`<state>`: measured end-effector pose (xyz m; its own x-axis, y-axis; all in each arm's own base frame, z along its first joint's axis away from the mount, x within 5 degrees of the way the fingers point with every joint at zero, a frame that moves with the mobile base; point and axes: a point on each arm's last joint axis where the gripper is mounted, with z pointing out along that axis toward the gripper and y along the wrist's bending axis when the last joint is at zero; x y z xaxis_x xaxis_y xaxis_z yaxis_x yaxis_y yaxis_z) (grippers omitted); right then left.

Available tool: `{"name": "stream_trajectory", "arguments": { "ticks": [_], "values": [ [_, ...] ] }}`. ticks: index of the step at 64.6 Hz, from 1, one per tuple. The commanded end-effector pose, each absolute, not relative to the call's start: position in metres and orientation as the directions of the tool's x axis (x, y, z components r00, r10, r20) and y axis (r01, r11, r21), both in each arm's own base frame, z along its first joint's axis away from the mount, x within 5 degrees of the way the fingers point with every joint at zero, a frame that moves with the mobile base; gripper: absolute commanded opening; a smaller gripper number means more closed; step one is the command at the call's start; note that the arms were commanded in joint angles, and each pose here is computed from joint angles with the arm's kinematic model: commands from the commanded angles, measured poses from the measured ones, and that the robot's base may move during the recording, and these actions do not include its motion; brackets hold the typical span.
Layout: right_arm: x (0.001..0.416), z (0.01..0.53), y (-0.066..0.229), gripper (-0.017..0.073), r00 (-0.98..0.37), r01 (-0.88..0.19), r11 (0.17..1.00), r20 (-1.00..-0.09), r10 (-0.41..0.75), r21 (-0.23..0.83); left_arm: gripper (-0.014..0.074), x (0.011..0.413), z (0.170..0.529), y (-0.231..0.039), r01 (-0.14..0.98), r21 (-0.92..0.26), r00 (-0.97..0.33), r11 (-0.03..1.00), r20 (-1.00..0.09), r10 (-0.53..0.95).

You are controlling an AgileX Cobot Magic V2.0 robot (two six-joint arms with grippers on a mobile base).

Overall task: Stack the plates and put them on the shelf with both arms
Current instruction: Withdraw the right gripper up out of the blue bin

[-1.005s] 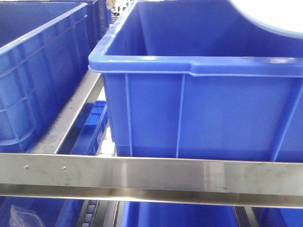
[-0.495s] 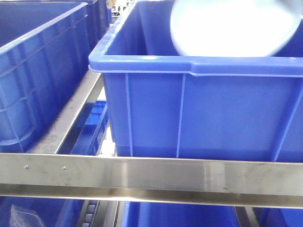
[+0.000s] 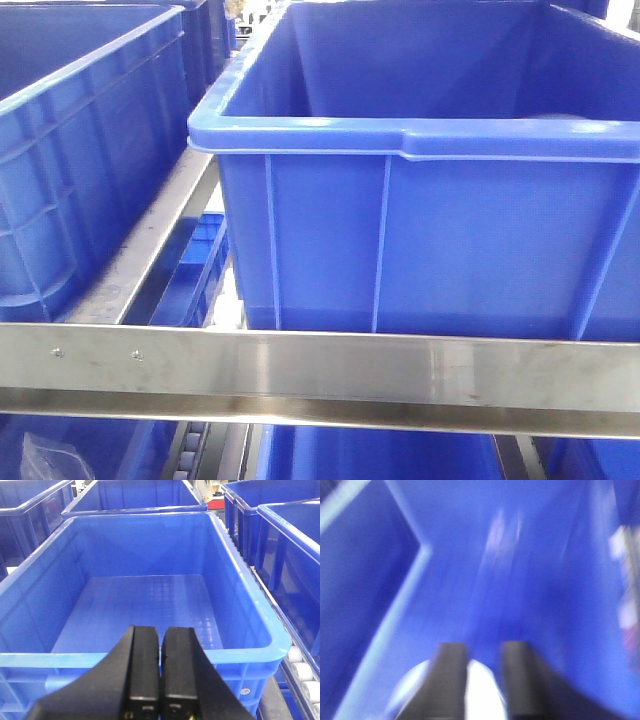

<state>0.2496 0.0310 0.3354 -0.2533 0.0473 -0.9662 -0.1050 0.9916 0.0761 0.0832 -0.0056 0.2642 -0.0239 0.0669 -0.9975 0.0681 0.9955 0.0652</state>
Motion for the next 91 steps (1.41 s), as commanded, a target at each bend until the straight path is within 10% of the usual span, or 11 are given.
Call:
{"name": "stream_trajectory", "arguments": {
  "ticks": [1,35,91],
  "values": [
    [0.231,0.359,0.024,0.0041,-0.127,-0.1,0.995,-0.992,0.003,0.015,0.0082,0.084,0.281,-0.005,0.055,0.059,0.079,0.997,-0.995,0.054],
    [0.081,0.329,0.007,0.0053,0.143,-0.081,0.997,-0.99,0.013,0.002,0.0082,0.084,0.281,-0.005,0.055,0.059,0.079,0.997,-0.995,0.054],
    [0.048,0.24,-0.001,0.0053,0.112,0.022,0.999,-0.993,0.047,0.049,0.0082,0.084,0.281,-0.005,0.055,0.059,0.079,0.997,-0.995,0.054]
  ]
}}
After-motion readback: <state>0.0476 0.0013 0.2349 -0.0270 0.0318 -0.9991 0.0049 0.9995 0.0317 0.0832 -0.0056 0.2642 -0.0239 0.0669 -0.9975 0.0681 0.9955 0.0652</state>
